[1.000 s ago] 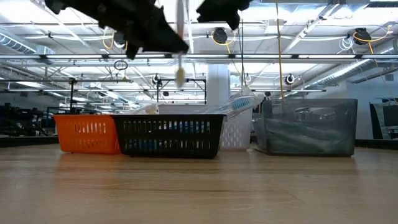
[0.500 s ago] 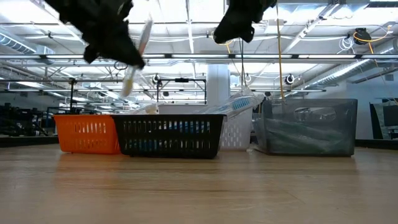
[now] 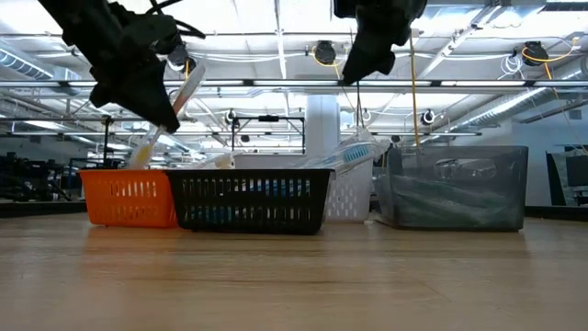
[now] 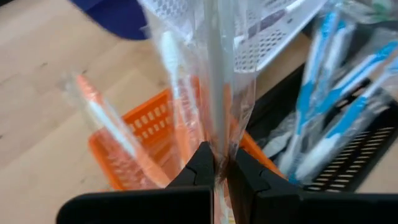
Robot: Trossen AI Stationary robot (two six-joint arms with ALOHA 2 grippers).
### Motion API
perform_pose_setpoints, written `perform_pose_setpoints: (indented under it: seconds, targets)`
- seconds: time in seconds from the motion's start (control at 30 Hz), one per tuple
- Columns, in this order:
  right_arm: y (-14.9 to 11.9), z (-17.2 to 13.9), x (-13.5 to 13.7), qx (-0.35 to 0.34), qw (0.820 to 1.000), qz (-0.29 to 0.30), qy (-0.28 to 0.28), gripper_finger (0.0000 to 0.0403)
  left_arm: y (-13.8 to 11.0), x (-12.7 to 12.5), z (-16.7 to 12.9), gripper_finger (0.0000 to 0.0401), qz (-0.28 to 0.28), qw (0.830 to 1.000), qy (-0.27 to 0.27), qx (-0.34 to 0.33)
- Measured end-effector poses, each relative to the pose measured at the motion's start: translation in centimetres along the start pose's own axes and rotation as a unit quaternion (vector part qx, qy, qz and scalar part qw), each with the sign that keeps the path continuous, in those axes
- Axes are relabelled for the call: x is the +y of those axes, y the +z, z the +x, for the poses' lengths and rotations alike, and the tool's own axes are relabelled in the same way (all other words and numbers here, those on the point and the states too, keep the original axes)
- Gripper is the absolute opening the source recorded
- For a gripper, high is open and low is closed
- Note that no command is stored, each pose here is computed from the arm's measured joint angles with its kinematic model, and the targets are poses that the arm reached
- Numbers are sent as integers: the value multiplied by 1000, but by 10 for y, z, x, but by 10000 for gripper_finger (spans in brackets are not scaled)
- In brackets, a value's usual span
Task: Pick & Place Toothbrushes
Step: Put the orange toothbrush into the orange basket
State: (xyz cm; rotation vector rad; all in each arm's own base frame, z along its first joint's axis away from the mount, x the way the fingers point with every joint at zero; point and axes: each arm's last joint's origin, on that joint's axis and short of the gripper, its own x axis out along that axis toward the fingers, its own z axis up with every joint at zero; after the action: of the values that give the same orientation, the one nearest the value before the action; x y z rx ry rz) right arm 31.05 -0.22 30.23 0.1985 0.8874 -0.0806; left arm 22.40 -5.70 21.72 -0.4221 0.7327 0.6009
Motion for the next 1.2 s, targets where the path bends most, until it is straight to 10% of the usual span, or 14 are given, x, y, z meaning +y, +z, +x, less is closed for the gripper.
perform_pose_setpoints:
  seconds: [0.43, 0.73, 1.2]
  targets:
    - [-56, 28, -1, 12, 1000, 8, -26, 91, 0, 8, 5, 8, -26, 999, 34, 19]
    - [-104, 21, -5, -113, 993, 31, 21, 89, -1, 9, 14, 14, -33, 998, 39, 43]
    - [-147, -2, -6, -354, 929, 2, 108, 89, 2, 11, 17, 28, -50, 996, 32, 61]
